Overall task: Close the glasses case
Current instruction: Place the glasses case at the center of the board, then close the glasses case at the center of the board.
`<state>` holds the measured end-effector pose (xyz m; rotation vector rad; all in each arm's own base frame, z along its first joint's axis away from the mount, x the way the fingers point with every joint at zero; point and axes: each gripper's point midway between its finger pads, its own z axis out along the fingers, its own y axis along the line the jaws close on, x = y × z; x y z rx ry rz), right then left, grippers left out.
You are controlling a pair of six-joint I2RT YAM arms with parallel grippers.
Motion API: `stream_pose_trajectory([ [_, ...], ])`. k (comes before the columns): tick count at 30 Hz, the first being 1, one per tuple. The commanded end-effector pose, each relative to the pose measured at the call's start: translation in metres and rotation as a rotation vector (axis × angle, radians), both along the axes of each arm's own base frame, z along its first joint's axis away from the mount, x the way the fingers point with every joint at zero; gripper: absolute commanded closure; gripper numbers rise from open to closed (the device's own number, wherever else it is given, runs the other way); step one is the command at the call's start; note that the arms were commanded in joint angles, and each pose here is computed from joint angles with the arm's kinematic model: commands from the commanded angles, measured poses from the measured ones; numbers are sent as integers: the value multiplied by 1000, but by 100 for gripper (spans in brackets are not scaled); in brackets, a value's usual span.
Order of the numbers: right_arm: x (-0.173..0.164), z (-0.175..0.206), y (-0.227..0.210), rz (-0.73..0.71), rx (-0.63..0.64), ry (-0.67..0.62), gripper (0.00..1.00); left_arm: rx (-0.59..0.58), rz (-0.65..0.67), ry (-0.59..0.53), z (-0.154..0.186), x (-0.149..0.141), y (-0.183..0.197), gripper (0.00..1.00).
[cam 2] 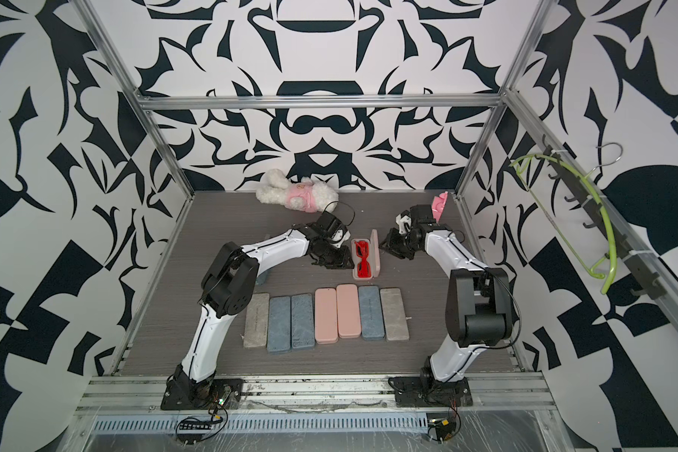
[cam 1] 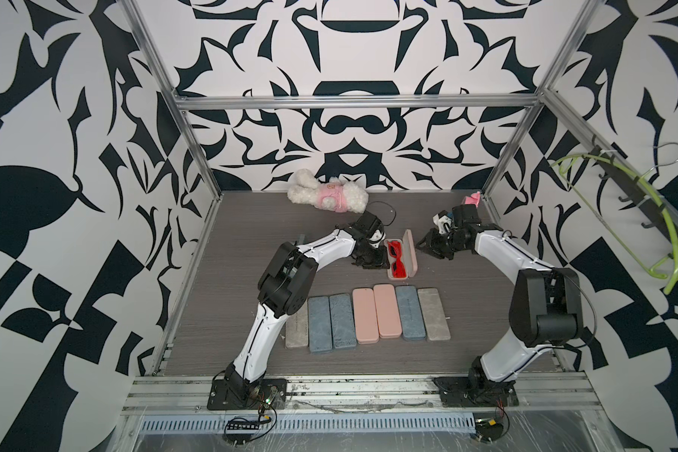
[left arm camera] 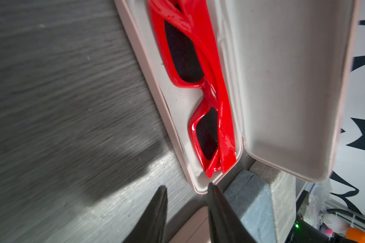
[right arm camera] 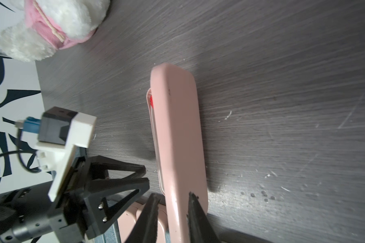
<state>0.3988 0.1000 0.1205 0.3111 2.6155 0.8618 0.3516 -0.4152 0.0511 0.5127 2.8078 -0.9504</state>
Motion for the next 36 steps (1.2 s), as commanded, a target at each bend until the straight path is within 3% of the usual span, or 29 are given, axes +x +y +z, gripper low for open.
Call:
stream_pose_trajectory([
  [1, 7, 12, 2, 32, 26, -78, 73, 16, -15, 15, -8, -2, -1, 66],
  [10, 5, -4, 6, 37, 53, -90, 77, 26, -19, 26, -14, -5, -2, 72],
  [36, 2, -16, 10, 35, 91, -49, 85, 19, -32, 42, -17, -9, -6, 80],
])
